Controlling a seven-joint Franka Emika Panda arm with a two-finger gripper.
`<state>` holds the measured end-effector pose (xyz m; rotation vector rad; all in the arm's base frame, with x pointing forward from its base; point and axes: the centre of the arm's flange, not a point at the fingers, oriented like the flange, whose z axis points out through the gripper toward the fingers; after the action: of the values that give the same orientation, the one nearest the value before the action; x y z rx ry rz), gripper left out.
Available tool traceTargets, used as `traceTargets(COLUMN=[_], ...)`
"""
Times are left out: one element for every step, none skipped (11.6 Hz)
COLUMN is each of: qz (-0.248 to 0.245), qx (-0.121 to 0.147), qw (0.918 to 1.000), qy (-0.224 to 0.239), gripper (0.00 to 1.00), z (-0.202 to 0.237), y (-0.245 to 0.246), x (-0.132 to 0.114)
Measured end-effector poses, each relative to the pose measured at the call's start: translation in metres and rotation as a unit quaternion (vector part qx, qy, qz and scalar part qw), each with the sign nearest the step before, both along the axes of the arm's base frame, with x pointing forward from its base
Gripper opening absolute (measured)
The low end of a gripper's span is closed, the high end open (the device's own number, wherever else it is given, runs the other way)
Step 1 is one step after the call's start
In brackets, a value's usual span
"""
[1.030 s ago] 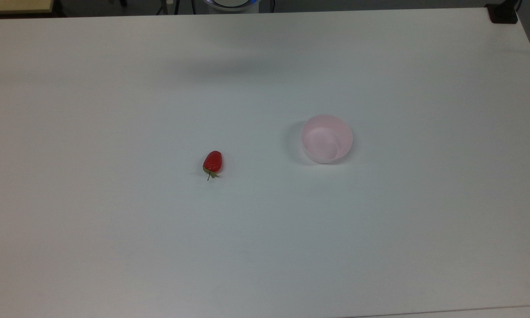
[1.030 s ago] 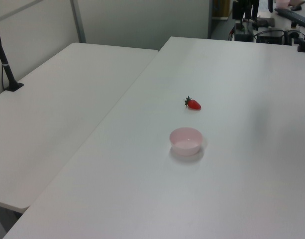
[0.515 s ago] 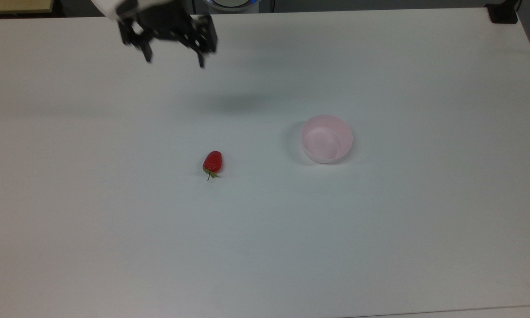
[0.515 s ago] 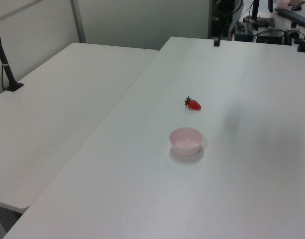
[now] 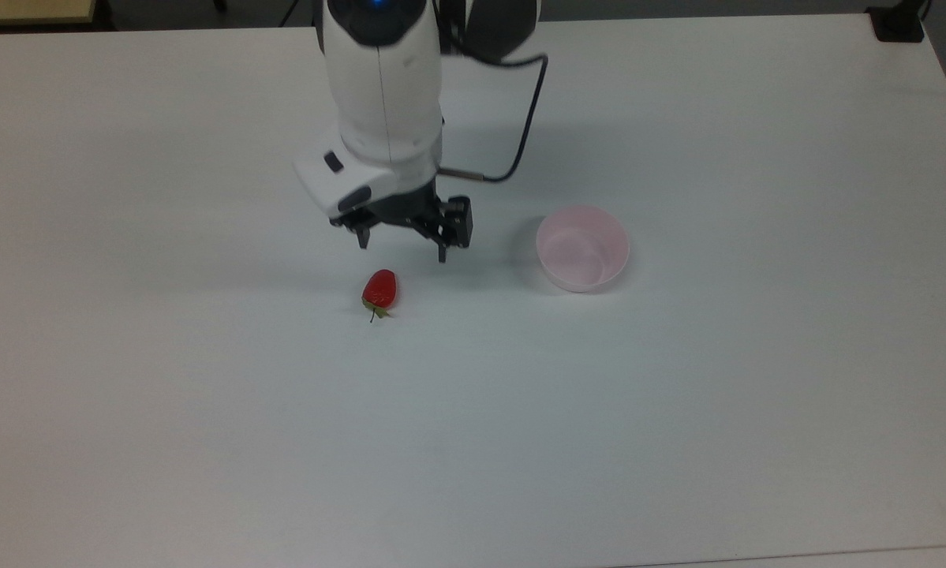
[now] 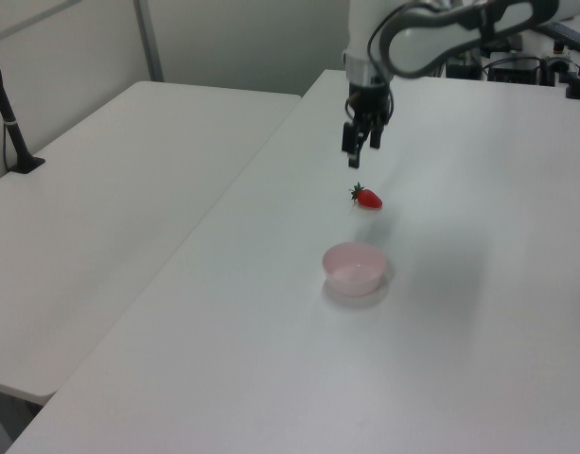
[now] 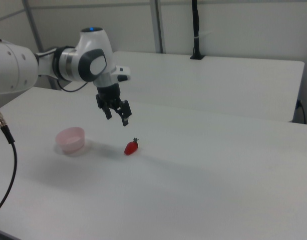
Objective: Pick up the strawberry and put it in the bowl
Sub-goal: 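Move the open gripper down over the red strawberry, then close the gripper on the strawberry and lift it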
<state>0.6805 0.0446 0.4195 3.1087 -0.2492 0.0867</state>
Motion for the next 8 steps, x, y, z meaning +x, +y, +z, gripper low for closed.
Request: traceTargets(qz=[-0.010,-0.021,-0.028,-0.031,-0.034,-0.037,-0.042,-0.049], qx=[0.000,-0.001,-0.002,-0.004,-0.006,-0.011,-0.014,-0.014], qw=[0.9999,0.9997,0.9993,0.9991,0.9989,0.9985,0.9983,0.9980], qy=[0.005,0.015,0.022,0.028,0.033,0.038,0.037,0.038], gripper=[0.96,0.87,0.86,0.82,0.81,0.79,0.76,0.75], z=[-0.018,-0.033,-0.045,-0.052,-0.060,-0.070,-0.078,-0.086], y=[0.005,0.009,0.010,0.008,0.005,-0.001,-0.011,-0.021], x=[0.004,0.005,0.006,0.007,0.007,0.008,0.011,0.012])
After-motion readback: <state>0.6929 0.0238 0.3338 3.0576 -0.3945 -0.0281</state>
